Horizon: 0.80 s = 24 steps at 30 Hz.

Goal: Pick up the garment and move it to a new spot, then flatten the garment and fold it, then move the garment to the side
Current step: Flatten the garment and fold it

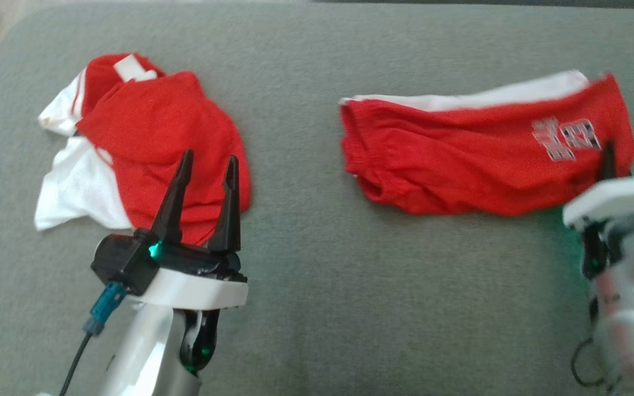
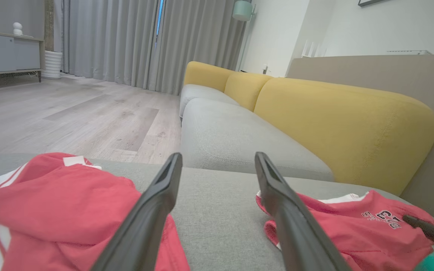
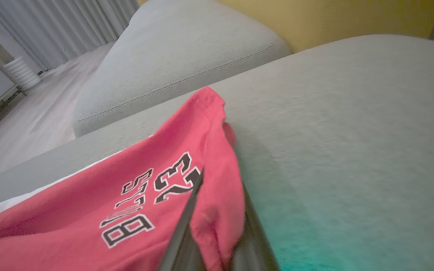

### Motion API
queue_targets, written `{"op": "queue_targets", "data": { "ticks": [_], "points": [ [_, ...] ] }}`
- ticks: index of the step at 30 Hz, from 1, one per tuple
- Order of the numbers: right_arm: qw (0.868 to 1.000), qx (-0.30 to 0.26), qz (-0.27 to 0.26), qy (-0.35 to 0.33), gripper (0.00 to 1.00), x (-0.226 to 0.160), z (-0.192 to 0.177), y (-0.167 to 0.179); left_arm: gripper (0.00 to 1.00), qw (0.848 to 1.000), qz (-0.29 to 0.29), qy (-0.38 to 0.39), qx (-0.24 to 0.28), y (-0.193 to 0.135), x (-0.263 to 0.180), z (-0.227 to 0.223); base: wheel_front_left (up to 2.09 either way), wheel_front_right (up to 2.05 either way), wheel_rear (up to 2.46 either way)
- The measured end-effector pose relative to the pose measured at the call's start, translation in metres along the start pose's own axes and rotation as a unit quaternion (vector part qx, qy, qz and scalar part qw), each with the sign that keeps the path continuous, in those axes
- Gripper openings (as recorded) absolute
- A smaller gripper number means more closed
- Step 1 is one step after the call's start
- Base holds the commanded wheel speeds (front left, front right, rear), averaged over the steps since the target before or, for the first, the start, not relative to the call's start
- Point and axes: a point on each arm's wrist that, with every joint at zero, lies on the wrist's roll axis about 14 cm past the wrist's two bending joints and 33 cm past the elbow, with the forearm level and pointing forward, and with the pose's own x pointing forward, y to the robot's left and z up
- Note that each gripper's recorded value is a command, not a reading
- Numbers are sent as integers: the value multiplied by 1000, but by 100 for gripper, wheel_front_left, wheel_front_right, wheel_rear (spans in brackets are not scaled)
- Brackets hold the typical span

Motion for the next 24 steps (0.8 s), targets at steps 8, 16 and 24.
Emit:
{"op": "queue_targets", "data": {
  "ticks": [8,16,24],
  "points": [
    [997,26,-70,-27,0,-33,8,-58,100,999,-32,-6,-7,-23,4,3,0,0,0],
    [998,29,-43,-41,0,-33,16,-32,100,999,-40,-10,-8,-29,4,6,0,0,0],
    [995,16,74,-58,0,-28,37,53,100,1000,-19,-19,-1,-18,-14,16,0,0,0]
  ]
}}
